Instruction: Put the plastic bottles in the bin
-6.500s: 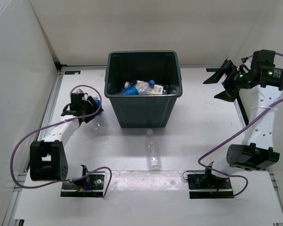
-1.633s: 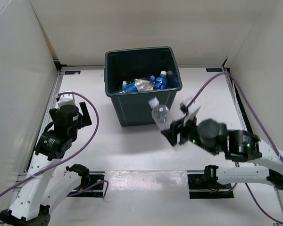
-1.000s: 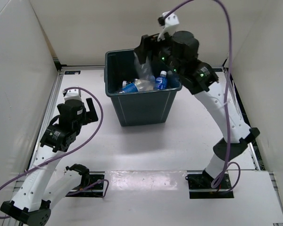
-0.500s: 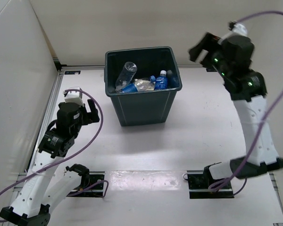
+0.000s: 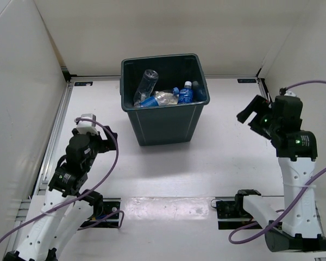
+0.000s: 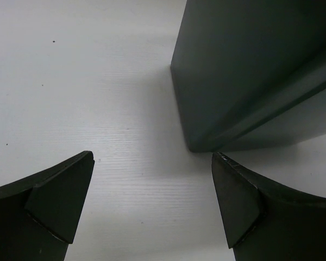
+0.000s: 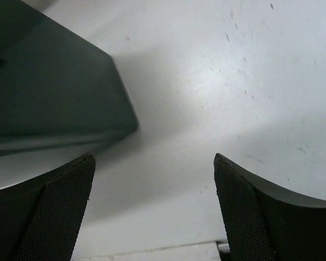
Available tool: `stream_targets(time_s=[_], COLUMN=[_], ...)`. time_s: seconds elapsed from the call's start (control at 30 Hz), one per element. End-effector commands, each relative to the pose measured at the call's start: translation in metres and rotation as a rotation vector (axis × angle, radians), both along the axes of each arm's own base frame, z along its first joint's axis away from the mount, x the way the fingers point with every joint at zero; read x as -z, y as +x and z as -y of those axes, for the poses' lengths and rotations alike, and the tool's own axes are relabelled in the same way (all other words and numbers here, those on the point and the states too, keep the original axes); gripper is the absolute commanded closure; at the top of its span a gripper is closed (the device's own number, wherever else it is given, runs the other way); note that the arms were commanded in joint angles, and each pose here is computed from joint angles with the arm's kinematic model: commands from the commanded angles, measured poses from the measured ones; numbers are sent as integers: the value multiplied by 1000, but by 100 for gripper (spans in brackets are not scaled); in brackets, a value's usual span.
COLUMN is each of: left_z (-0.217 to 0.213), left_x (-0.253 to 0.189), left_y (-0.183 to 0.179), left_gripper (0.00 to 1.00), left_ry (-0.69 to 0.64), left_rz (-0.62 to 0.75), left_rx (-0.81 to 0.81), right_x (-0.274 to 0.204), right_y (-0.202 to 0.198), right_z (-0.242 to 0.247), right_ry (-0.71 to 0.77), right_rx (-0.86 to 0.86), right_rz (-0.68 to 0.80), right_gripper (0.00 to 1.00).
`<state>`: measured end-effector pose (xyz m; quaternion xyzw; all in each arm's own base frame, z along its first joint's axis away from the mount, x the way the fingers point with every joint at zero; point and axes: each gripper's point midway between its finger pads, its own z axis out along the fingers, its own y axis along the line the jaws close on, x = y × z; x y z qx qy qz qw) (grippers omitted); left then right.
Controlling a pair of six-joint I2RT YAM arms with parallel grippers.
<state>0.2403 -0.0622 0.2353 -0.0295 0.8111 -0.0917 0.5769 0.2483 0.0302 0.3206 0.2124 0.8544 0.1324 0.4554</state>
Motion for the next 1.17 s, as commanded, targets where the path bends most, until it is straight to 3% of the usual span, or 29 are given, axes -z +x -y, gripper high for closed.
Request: stream_targets(time_s=[0.0,0.13,0.23,0.27,0.33,0.37,0.43,0.47,0.5,0.63,0.77,0.83,1.13], left_z=[-2,-43,-75,-81,-103,-106,-134,-134,-136,-135,-135,-133,-130], left_x=[-10,0,-1,14,13,18,45,49,56,57,45,53,67], left_y=[1,-11,-15,-16,-22,-24,-54,-57,-64,-51,-35,-32,-43], left_gripper=[0,0,0,0,0,0,0,0,0,0,0,0,0], left_ry=[-21,46,120,192,213,79,135,19,0,81,20,49,57], left_rz=[71,18,58,40,68,77,-50,-37,-68,-65,42,18,5], left_rx=[-11,-218,-369,-374,-508,-609,-803,-879,-927,-933,-994,-972,-927], right_x=[24,51,62,62,58,56,47,44,40,37,44,39,43], right_y=[-17,-34,-48,-52,-56,-57,-56,-57,-59,-54,-43,-40,-49], right_z=[4,13,40,52,62,63,68,70,74,73,61,59,61], right_ry=[19,-28,-101,-135,-208,-217,-242,-239,-237,-232,-267,-275,-271], right_rx=[32,75,218,286,337,341,381,406,434,466,410,402,383], right_rz=[-75,-215,-291,-291,-273,-262,-221,-210,-205,-199,-238,-231,-259], right_gripper=[10,10,10,10,10,10,10,10,10,10,10,10,10])
